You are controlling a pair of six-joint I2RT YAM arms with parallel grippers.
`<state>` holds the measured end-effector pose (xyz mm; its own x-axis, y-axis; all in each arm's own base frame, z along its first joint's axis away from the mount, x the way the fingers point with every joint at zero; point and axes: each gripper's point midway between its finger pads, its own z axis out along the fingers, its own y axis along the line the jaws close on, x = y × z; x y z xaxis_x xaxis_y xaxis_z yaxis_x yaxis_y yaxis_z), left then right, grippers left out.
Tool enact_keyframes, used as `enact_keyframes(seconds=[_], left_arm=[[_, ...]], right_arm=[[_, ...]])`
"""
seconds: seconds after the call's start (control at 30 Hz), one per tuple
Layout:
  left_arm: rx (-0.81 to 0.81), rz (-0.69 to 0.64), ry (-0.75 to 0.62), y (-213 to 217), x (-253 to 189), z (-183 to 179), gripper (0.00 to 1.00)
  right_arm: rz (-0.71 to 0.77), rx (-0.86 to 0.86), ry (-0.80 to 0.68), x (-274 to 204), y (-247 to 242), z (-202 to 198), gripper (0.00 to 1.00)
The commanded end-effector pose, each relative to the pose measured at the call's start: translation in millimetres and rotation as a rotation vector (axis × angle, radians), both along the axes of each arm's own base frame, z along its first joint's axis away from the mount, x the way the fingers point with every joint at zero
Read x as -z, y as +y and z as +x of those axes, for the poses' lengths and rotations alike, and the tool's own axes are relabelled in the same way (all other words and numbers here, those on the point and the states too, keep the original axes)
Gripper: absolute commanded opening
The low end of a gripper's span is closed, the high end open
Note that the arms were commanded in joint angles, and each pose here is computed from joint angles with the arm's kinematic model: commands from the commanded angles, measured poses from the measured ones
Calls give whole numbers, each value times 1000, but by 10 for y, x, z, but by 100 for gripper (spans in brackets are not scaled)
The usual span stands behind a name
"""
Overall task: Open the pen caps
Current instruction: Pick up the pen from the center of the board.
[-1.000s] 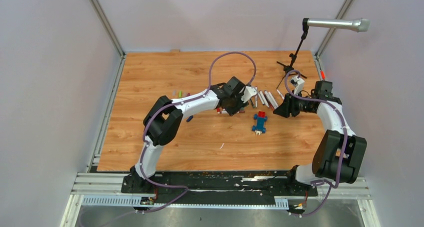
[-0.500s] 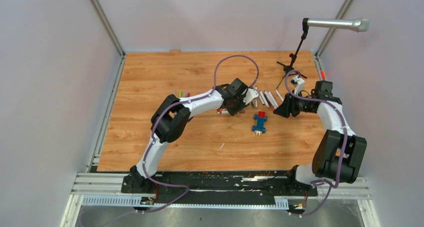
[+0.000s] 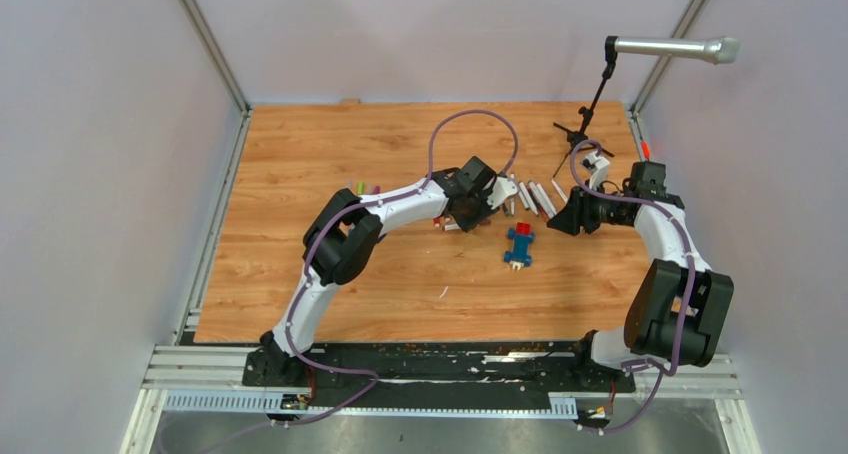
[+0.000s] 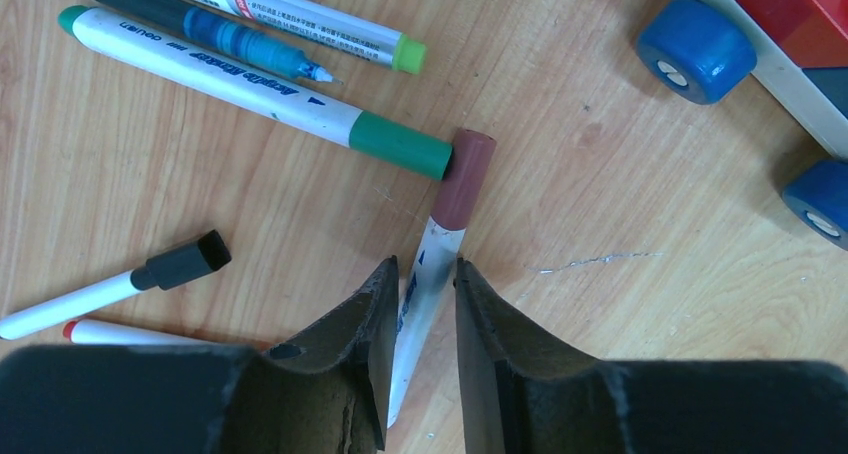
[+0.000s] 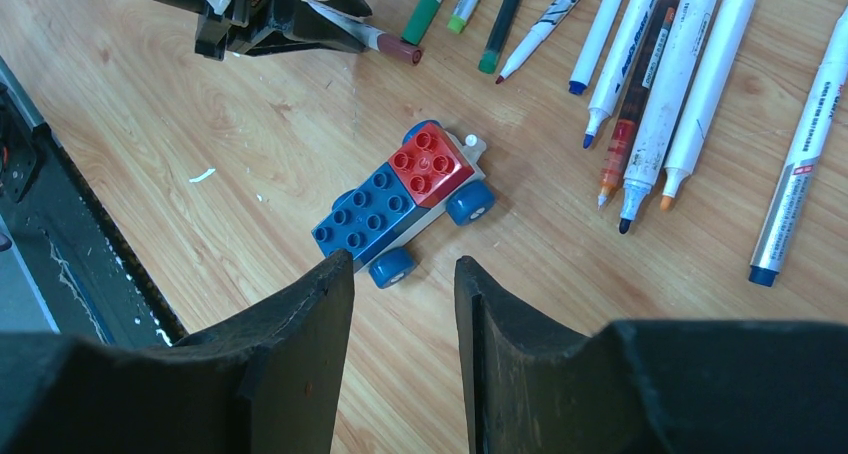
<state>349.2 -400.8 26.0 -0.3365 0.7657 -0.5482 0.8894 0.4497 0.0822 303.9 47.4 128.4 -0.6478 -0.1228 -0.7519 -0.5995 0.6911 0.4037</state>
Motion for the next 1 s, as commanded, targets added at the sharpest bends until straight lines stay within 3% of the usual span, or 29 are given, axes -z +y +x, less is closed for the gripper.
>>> enact_keyframes(seconds=[0.0,0.07,0.23,0.33,0.73,0.97], left_arm=[[-9,10,63,40,158,-143,35],[-16,13,80,70,198,-189,30],[-41,-3,108,130,188,-294,5],[-71,-54,103,143,38,-346,0],[-193,-448,58,223,-1080,-682,0],[-290,-896,81,178,-1886,-869,0]], right_arm=[[16,-28,-73,-174,7,87,43],[19,-27,-71,-176,6,83,43],[21,-25,-75,-184,-4,83,43],[20,-26,-78,-189,-5,76,43],[109,-109,-136,-355,157,-61,42],[344,-274,-278,-872,543,-354,43]])
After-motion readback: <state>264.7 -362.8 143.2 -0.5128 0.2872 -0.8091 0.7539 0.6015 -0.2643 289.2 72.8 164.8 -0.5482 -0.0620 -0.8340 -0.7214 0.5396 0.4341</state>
